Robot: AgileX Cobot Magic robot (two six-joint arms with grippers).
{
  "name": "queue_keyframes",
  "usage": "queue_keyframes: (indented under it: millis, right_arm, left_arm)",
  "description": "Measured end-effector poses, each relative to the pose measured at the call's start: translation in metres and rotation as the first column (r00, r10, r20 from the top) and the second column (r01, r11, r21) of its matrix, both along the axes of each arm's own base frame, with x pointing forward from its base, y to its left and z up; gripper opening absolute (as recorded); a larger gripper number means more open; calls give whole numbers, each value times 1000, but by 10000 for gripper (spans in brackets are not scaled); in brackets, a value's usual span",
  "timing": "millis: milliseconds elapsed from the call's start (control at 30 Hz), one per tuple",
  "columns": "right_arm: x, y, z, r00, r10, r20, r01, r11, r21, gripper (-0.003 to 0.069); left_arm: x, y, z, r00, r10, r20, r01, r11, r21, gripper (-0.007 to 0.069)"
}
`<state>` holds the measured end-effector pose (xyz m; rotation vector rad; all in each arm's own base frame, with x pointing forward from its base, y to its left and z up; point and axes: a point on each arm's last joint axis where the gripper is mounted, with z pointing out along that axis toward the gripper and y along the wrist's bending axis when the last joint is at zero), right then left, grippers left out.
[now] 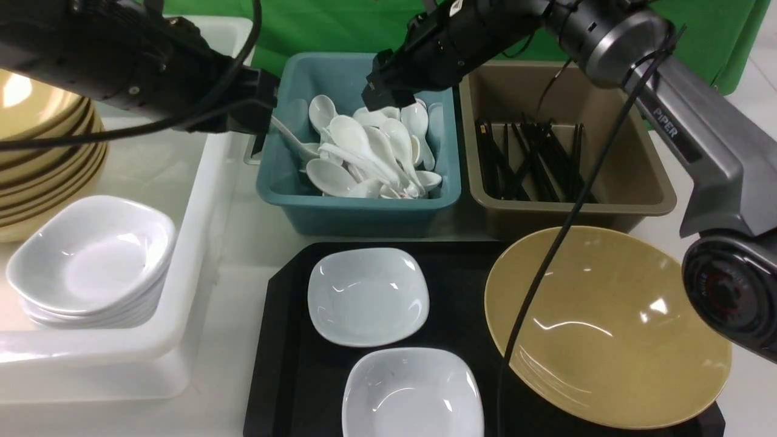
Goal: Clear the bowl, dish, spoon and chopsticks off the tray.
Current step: Use the left arm to grab the yellow noodle bowl on the left
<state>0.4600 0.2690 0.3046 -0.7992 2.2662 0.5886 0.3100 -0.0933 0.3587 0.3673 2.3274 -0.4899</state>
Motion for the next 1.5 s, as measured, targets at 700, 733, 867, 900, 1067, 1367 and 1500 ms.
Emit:
queue_keyframes:
  millis: [700, 733, 867, 900, 1067, 1367, 1500]
  right_arm:
    - [-177, -138, 63, 984, -172, -52, 141, 916, -375, 7]
    - [-195, -146, 55, 982, -185, -47, 155, 918, -365, 7]
    - [-235, -168, 28, 973, -221, -62, 185, 916, -357, 7]
    - [-238, -170, 29, 971, -229, -62, 192, 914, -357, 7]
    - [-264, -186, 24, 958, -280, -66, 242, 909, -340, 7]
    - [-284, -194, 41, 960, -281, -9, 266, 918, -295, 7]
    - [-287, -196, 44, 960, -281, 4, 271, 920, -285, 7]
  left_arm:
    - [-33, -123, -45, 932, -319, -171, 320, 947, -23, -2]
    - [-29, -126, -49, 935, -310, -172, 311, 950, -24, 2]
    - [-13, -135, -72, 945, -278, -175, 278, 960, -27, 67]
    - [-12, -136, -73, 946, -275, -171, 274, 961, -27, 74]
    - [1, -161, -113, 941, -270, -203, 275, 962, -8, 308]
    - [8, -204, -160, 930, -286, -229, 289, 957, -18, 589]
    - [9, -211, -173, 924, -284, -258, 288, 957, -23, 496]
